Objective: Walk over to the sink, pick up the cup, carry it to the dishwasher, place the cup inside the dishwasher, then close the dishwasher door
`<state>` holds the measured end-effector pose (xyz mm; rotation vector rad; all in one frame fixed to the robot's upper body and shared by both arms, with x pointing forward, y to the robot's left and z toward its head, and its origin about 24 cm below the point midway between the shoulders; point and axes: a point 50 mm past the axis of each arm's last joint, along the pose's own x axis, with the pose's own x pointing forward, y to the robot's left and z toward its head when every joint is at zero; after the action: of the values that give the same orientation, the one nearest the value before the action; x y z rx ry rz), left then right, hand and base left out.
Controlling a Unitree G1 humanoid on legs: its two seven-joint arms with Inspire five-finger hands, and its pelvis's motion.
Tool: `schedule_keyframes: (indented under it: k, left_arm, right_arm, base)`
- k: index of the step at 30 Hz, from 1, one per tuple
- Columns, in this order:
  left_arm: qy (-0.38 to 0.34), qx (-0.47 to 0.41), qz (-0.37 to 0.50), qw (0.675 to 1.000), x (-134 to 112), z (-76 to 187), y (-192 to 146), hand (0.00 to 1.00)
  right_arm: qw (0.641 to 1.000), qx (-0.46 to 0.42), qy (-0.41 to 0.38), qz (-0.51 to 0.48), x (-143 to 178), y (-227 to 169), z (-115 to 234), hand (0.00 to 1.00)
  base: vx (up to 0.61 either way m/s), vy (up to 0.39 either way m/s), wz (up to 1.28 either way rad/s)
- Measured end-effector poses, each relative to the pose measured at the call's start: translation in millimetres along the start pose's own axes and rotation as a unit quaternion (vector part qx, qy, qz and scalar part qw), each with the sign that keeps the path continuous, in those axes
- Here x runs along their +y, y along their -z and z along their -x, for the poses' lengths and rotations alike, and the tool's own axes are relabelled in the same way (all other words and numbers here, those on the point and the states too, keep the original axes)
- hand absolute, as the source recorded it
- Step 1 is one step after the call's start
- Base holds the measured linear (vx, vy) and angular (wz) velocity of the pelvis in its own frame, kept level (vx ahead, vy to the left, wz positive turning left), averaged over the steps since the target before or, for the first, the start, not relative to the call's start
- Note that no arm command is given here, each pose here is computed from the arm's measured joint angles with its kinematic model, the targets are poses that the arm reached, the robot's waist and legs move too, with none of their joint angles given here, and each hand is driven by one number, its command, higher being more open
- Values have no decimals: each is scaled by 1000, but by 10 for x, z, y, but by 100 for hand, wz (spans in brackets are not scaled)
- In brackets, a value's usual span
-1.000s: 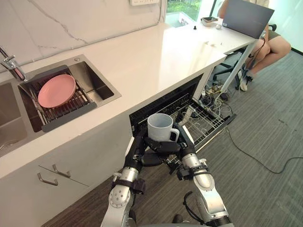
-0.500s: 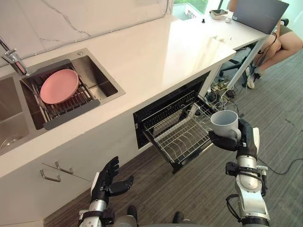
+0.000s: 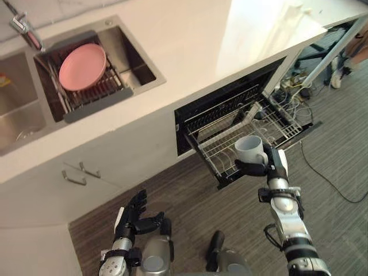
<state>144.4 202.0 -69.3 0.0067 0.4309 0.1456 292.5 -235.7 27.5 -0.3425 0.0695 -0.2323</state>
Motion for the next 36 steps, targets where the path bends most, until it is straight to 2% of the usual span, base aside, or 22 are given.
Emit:
schedule_keyframes:
  k: [9,15,16,27,36]
  left_arm:
    - [-23,22,0,999,28,-27,92,90]
    - [-27,26,8,999,8,-108,101,90]
    - [-33,27,11,999,2,-127,97,90]
    - [-49,13,37,998,-54,-194,24,90]
    - [-46,9,45,998,-113,-225,-8,90]
  right_arm:
    - [1000,-27,6,-1,109,-366,-367,30]
    - [999,12,25,24,94,-414,-564,30]
    - [999,21,33,26,99,-417,-586,90]
    - [996,35,82,-1,132,-565,-692,90]
    - [993,31,106,-35,153,-580,-644,90]
  base:
    - [-6,5,22]
    - [-9,17,10]
    - [-9,12,7]
    - [-4,-1,-5]
    - [-5,-6,-7]
